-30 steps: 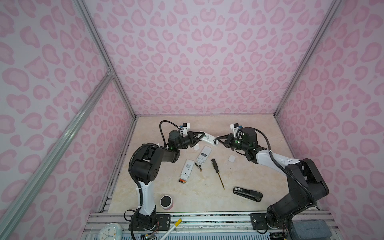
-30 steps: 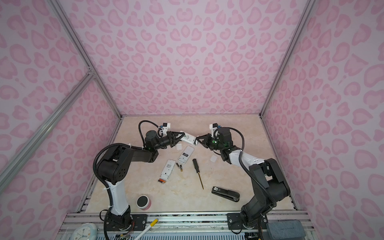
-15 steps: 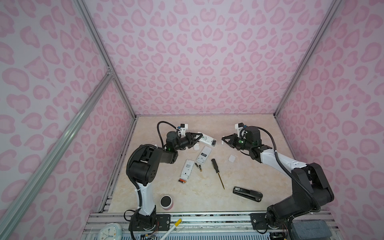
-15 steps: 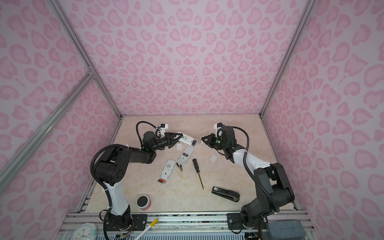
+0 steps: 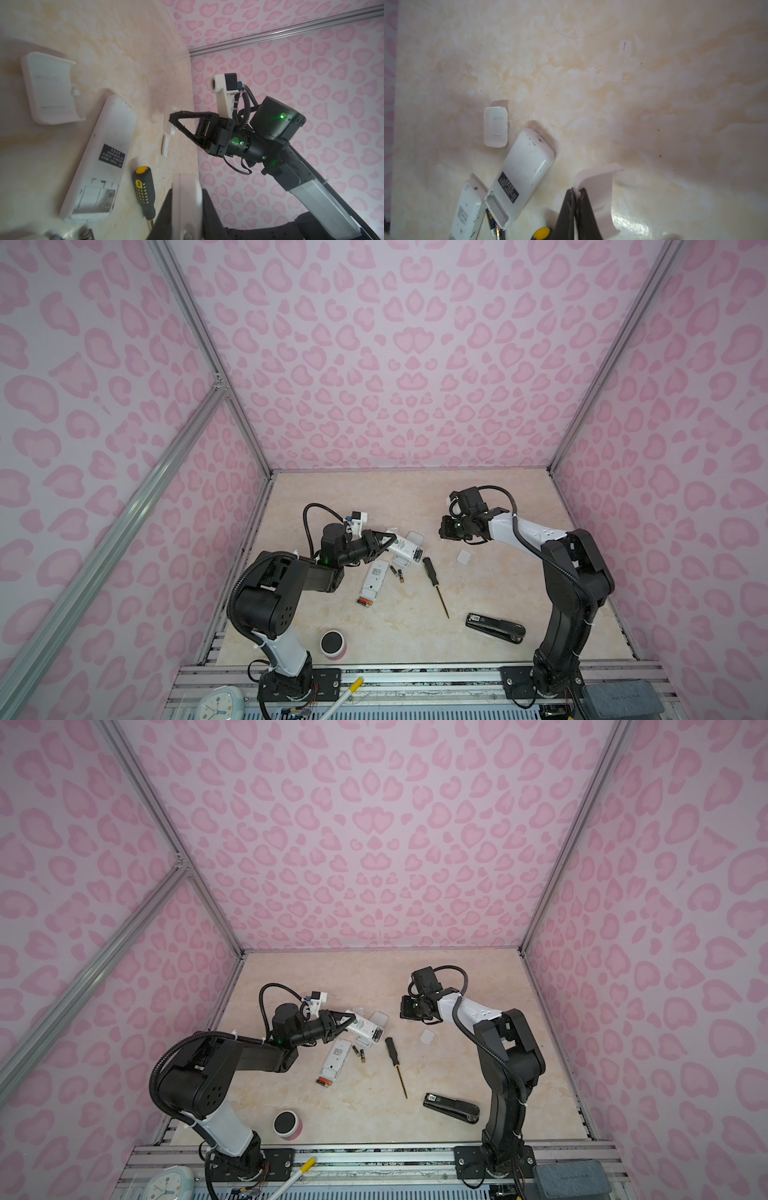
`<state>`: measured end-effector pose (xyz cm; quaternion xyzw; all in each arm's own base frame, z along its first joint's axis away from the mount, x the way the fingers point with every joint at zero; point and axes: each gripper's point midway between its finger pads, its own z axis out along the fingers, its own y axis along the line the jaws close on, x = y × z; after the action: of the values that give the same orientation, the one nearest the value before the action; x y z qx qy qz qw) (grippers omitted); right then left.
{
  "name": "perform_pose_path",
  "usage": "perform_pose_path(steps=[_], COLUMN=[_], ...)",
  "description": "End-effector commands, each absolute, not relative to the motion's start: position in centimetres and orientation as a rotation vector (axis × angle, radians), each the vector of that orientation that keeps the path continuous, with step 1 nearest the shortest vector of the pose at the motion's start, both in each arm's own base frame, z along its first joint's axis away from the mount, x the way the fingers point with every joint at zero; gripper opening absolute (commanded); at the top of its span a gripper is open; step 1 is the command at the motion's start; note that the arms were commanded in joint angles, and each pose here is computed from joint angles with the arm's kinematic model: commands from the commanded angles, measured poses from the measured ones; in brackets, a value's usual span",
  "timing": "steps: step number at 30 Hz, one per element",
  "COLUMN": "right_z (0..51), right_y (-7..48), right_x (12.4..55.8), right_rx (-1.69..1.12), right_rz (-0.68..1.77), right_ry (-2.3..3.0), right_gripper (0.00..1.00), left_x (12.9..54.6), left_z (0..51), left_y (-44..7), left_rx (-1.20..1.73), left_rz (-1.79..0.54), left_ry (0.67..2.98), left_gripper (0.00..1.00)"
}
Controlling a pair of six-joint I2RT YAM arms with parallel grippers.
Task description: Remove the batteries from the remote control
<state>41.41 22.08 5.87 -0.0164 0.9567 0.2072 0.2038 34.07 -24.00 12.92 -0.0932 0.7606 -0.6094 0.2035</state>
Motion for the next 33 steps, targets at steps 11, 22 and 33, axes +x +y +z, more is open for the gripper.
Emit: perform_pose_path(steps=[11, 22, 33], right_z=[3.4, 7.2, 2.1], right_y=[19.9, 25.1, 26.3], right_x=[42.2, 35.1, 31.2], right_rx=[-0.188, -0.301, -0.392], right_rz=[0.201, 0.505, 0.431], right_ry=[2.778, 2.71, 2.871], right_gripper=[0.4, 0.58, 0.51], left_x=[32.8, 31.4, 29.9], left_z=[14.1, 13.1, 12.3], left_y=[-23.7, -23.1, -22.6], left_rx=[-0.152, -0.141, -0.121], left_rz=[-1.622, -1.57, -1.524], left_ry=[2.136, 2.197, 2.257], left_gripper=[0.04, 0.04, 0.04])
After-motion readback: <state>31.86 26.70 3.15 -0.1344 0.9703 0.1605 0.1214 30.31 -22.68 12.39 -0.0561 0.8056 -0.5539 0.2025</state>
